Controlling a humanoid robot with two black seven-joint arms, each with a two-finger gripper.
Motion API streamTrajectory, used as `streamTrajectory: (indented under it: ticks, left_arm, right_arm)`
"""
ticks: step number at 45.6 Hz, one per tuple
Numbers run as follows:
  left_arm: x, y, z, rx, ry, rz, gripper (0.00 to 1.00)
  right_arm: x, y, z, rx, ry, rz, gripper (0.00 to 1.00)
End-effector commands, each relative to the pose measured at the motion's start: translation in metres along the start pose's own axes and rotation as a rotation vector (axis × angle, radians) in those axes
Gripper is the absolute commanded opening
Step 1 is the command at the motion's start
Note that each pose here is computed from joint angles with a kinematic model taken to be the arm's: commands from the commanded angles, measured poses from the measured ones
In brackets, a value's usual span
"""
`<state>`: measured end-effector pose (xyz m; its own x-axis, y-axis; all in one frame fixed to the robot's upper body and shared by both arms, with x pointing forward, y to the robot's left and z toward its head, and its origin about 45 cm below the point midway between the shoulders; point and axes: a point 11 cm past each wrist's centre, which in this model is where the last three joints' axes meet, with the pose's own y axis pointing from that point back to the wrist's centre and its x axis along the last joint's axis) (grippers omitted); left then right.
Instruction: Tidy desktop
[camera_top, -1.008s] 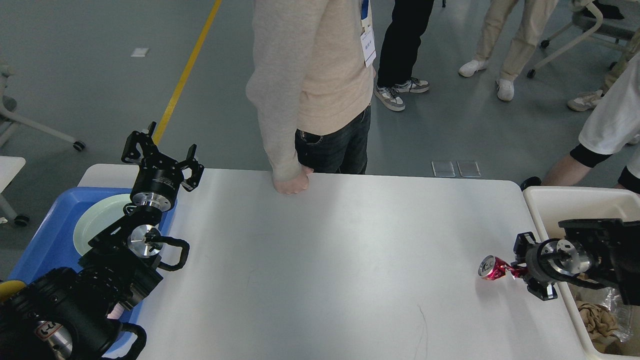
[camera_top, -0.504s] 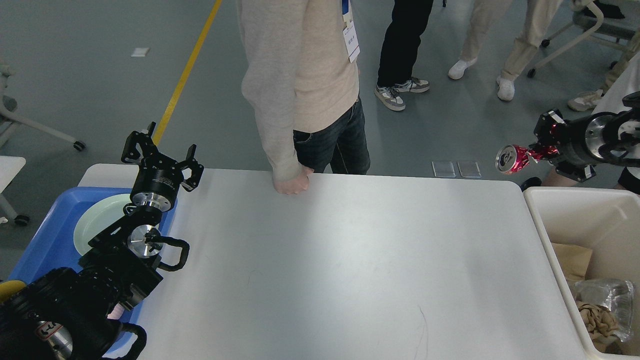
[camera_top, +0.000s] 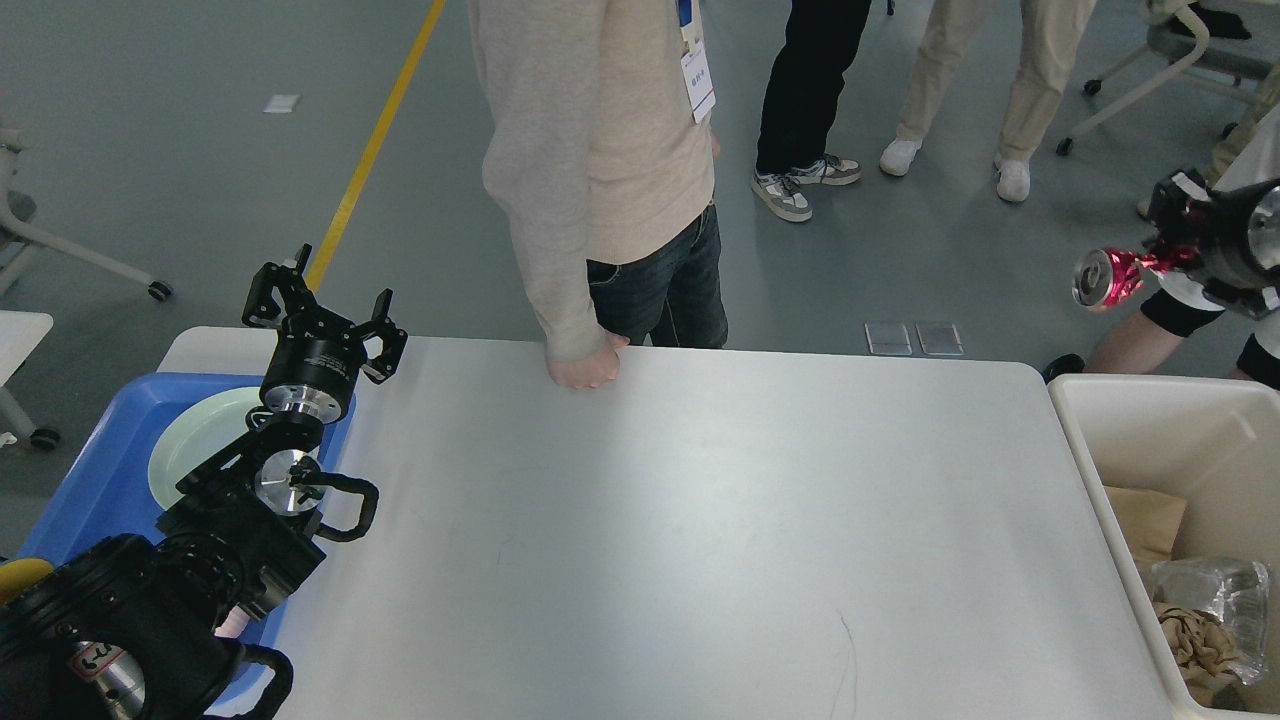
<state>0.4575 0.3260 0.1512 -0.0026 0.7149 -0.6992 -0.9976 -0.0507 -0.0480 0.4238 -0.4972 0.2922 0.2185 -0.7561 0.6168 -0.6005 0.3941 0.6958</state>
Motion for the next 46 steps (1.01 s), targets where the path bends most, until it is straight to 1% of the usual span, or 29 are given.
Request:
streamTrajectory:
  ticks: [1,9,10,12,13,17,18,19,22,23,27,32,38,46]
  left_arm:
    - [0.000,0.000,0.000,0.000,0.000,0.000,0.96]
    - [0.000,0.000,0.000,0.000,0.000,0.000,0.96]
    - [0.000,0.000,0.000,-0.001,0.001,0.000,0.96]
    - [0.000,0.000,0.000,0.000,0.000,0.000,0.96]
    - [0.000,0.000,0.000,0.000,0.000,0.000,0.96]
    - [0.000,0.000,0.000,-0.001,0.001,0.000,0.96]
    - [0.000,0.000,0.000,0.000,0.000,0.000,0.96]
    - [0.000,0.000,0.000,0.000,0.000,0.000,0.96]
    - [0.000,0.000,0.000,0.000,0.000,0.000,0.96]
    - [0.000,0.000,0.000,-0.001,0.001,0.000,0.96]
    - [0.000,0.000,0.000,0.001,-0.001,-0.001,0.96]
    - [0.000,0.000,0.000,0.000,0.000,0.000,0.96]
    - [0.000,0.000,0.000,0.000,0.000,0.000,0.96]
    - [0.000,0.000,0.000,0.000,0.000,0.000,0.96]
  right_arm:
    - [0.010,-0.025,0.045,-0.089,-0.005,0.080,0.00]
    - [-0.003,-0.051,0.097,-0.168,-0.041,0.093,0.00]
    - [-0.002,-0.053,0.105,-0.181,-0.041,0.102,0.01]
    - [-0.003,-0.059,0.116,-0.201,-0.029,0.121,0.12]
    - [-0.006,-0.062,0.120,-0.208,-0.018,0.129,0.20]
    - [-0.018,-0.076,0.135,-0.237,0.044,0.170,0.58]
    - [-0.021,-0.079,0.141,-0.246,0.066,0.181,0.66]
    - [-0.025,-0.082,0.146,-0.255,0.092,0.192,0.71]
    - [-0.036,-0.088,0.152,-0.266,0.171,0.211,0.74]
    - [-0.039,-0.089,0.154,-0.268,0.197,0.217,0.78]
    - [-0.047,-0.092,0.162,-0.286,0.288,0.219,0.99]
    - [-0.050,-0.092,0.163,-0.291,0.306,0.209,1.00]
    - [-0.049,-0.092,0.153,-0.272,0.266,0.198,1.00]
    - [-0.034,-0.087,0.110,-0.162,0.040,0.207,1.00]
